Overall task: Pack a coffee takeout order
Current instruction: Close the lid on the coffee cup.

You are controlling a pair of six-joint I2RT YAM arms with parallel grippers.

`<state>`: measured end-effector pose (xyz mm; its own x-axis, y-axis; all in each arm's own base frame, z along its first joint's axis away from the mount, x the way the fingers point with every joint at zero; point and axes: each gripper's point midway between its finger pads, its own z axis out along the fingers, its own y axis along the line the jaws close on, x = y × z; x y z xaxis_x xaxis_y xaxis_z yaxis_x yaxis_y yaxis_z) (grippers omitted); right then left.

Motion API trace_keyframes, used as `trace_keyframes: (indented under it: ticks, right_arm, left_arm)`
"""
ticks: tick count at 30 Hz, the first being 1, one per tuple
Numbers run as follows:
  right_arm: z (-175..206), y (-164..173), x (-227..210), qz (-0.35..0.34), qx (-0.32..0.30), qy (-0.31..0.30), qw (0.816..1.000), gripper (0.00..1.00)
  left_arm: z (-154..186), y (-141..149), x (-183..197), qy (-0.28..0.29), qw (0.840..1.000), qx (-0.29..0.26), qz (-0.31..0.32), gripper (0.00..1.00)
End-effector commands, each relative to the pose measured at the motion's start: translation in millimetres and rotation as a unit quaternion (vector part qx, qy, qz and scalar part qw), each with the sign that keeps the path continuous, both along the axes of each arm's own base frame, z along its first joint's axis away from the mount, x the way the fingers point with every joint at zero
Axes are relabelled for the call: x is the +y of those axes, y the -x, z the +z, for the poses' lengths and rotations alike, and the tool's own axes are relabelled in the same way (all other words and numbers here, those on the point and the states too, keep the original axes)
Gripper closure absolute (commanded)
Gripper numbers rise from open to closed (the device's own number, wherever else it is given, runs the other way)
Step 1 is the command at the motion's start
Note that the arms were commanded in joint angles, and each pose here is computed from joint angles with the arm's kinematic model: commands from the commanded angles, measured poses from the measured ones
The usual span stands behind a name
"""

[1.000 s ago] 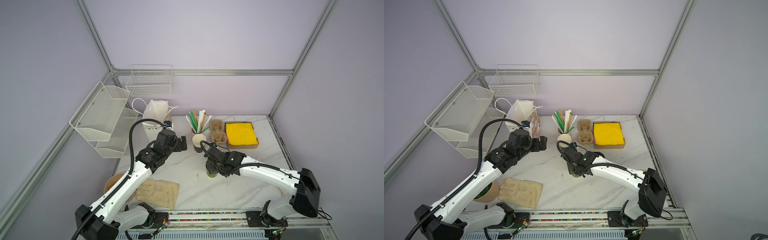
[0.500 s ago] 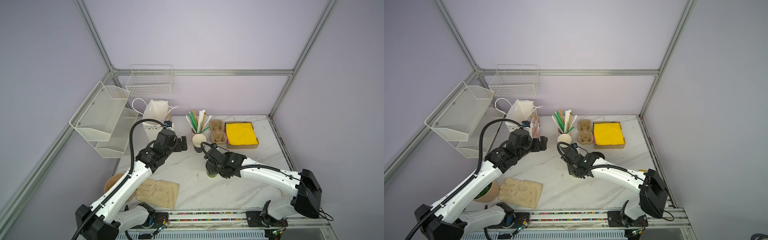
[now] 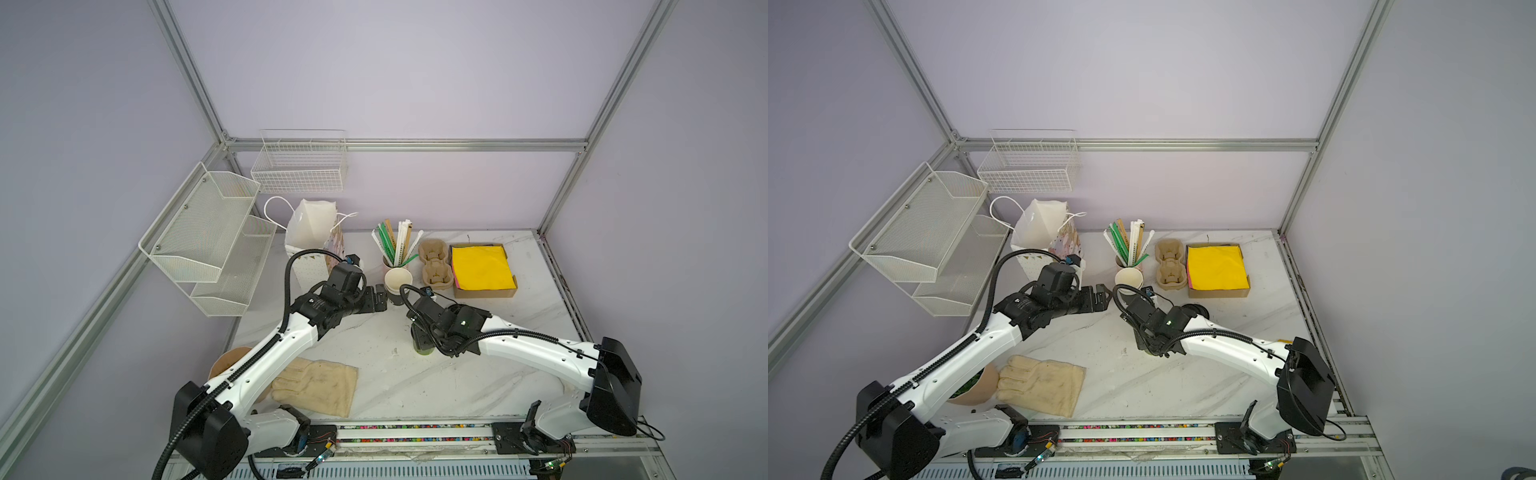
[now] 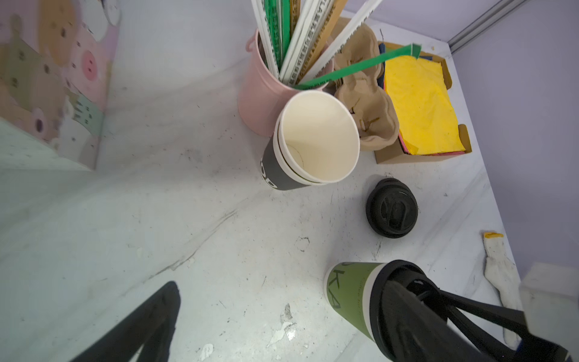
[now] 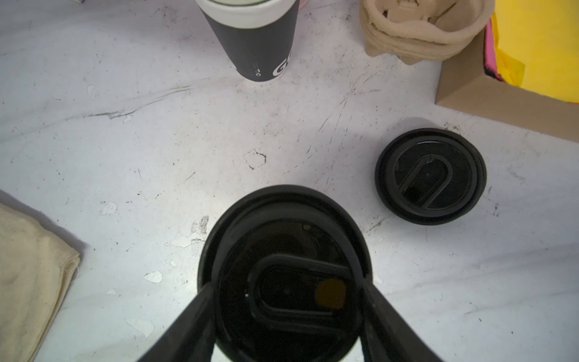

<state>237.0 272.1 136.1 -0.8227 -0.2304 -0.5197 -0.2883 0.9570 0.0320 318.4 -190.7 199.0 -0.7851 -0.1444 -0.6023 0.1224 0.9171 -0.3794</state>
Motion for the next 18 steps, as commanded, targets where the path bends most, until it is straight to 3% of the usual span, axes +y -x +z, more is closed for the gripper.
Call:
trace_keyframes:
  ticks: [1,18]
  right_arm:
    - [-59.4,28.8,-29.4,0.014,0.09,0.099,0.991,0.33]
    - [-55.5,35.0,-31.7,0.024,0.095,0.089,0.991,0.33]
  left_arm:
    - [-21.8,13.0,-29.1,0.038,0.998,0.04,-0.035,0.01]
    - [-74.0,32.9,-69.7,0.013,0.992,0.098,-0.077,0.06]
